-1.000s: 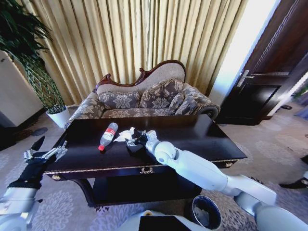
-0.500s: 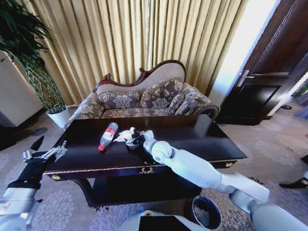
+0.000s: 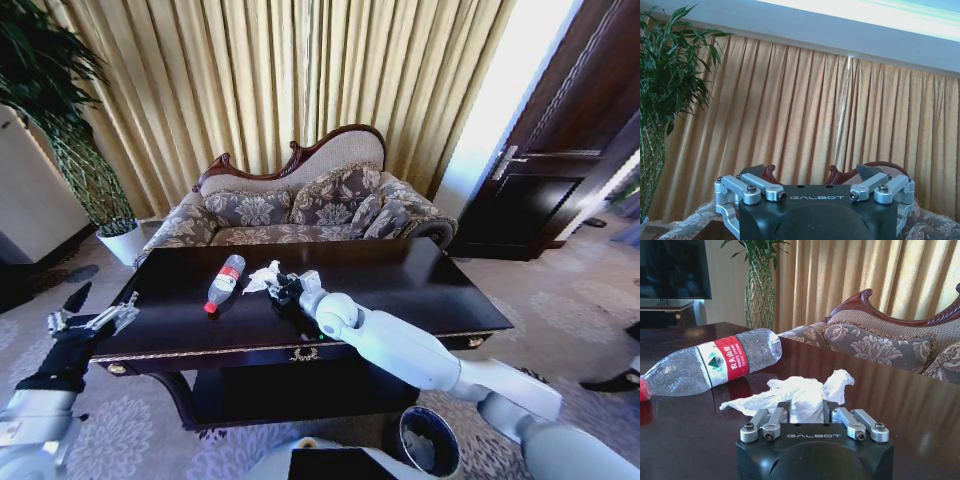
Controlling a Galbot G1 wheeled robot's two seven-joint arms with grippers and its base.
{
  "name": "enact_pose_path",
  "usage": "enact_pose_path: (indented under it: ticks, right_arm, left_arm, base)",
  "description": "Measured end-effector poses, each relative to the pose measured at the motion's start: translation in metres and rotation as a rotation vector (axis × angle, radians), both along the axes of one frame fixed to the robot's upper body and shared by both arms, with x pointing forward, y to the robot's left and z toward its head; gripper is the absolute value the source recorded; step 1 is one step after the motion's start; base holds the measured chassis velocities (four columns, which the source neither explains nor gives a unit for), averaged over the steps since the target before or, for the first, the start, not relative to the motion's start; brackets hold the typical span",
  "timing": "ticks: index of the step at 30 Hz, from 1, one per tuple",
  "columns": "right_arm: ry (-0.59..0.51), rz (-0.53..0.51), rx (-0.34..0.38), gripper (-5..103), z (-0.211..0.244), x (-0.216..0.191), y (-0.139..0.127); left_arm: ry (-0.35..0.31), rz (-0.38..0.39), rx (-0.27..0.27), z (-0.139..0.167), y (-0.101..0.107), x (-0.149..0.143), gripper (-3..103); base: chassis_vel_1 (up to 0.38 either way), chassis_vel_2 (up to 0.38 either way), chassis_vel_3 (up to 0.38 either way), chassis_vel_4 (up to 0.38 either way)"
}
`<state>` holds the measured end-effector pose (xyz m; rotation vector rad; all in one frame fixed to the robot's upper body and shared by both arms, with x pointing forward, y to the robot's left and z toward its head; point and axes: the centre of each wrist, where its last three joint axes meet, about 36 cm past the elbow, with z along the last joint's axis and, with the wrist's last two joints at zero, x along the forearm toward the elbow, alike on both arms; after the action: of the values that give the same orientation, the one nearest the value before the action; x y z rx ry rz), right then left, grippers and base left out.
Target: Move to the front of the table and place the trash on the table into the trash bin.
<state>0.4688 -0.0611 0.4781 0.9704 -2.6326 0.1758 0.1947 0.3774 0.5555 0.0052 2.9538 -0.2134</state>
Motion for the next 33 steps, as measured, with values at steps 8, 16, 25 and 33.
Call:
enact_pose_path:
  ticks: [8, 16, 25, 33]
  right_arm:
    - [-0.003, 0.001, 0.004, 6, 0.001, -0.001, 0.0]
    - [-0.007, -0.006, 0.003, 0, 0.002, 0.0, -0.005]
    - [-0.021, -0.032, 0.08, 0, 0.03, -0.003, -0.014]
    - [-0.109, -0.137, 0.171, 0, 0.072, -0.002, -0.055]
  left_arm:
    - [0.003, 0.005, 0.0, 0.0, 0.0, -0.001, 100]
    - [0.002, 0.006, 0.003, 0.0, 0.0, -0.002, 100]
    - [0.002, 0.013, -0.001, -0.001, 0.001, -0.002, 100]
    - [-0.011, 0.039, -0.012, -0.006, 0.004, -0.003, 100]
  base:
    - [0.0, 0.0, 0.0, 0.0]
    - [0.0, 0.0, 0.0, 0.0]
    - [0.0, 0.0, 0.0, 0.0]
    - [0.0, 0.0, 0.0, 0.0]
